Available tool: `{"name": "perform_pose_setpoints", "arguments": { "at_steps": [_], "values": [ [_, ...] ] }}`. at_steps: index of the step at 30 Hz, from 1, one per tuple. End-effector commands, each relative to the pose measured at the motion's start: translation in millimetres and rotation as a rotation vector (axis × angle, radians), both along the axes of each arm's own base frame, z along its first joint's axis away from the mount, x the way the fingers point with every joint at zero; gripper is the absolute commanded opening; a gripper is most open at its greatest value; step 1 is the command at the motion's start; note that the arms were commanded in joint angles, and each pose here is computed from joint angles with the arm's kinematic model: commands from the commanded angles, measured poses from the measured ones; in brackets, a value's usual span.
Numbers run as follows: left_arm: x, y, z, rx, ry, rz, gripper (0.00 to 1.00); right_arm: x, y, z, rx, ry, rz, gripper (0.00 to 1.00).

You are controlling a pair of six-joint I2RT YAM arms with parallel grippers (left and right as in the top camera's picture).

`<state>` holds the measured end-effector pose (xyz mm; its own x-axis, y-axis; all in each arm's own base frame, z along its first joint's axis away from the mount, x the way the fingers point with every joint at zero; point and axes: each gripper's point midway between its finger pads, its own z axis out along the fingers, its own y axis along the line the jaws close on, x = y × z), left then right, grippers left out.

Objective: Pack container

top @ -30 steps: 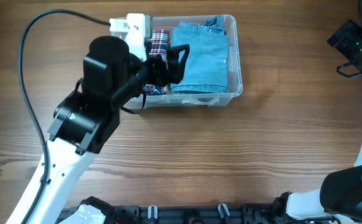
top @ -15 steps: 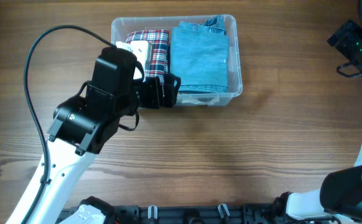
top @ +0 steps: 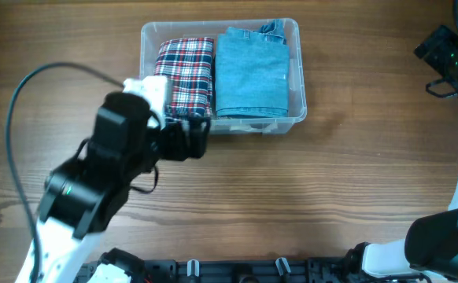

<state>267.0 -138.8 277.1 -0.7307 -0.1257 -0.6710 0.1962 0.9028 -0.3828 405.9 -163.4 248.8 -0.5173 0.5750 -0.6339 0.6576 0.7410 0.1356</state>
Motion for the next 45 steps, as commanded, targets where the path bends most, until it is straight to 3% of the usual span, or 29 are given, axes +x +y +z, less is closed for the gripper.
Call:
{"name": "perform_pose_setpoints", "arguments": {
  "at_steps": [1, 8, 11, 14, 30, 45],
  "values": [
    [-9.8, 31.0, -36.4, 0.004, -0.015, 0.079, 1.0, 2.2, 2.6, -6.4, 0.019, 0.007, -0.001, 1.0],
    [-25.1, 50.5, -63.9, -0.132, -0.289, 0.09, 1.0, 2.2, 2.6, -6.4, 0.019, 0.007, -0.001, 1.0],
    [-35.1, 44.5, -65.4, -0.095, -0.48, -0.047, 1.0, 2.2, 2.6, -6.4, 0.019, 0.007, -0.001, 1.0],
    [-39.4, 48.6, -73.0, -0.06, -0.565, -0.068, 1.0, 2.2, 2.6, -6.4, 0.019, 0.007, -0.001, 1.0],
    [-33.0, 71.2, -106.1, 0.019, -0.752, 0.003, 1.0, 2.2, 2.6, -6.4, 0.019, 0.007, -0.001, 1.0],
    [-32.6, 78.3, -111.1, 0.033, -0.739, 0.038, 1.0, 2.2, 2.6, -6.4, 0.019, 0.007, -0.001, 1.0]
  ]
}}
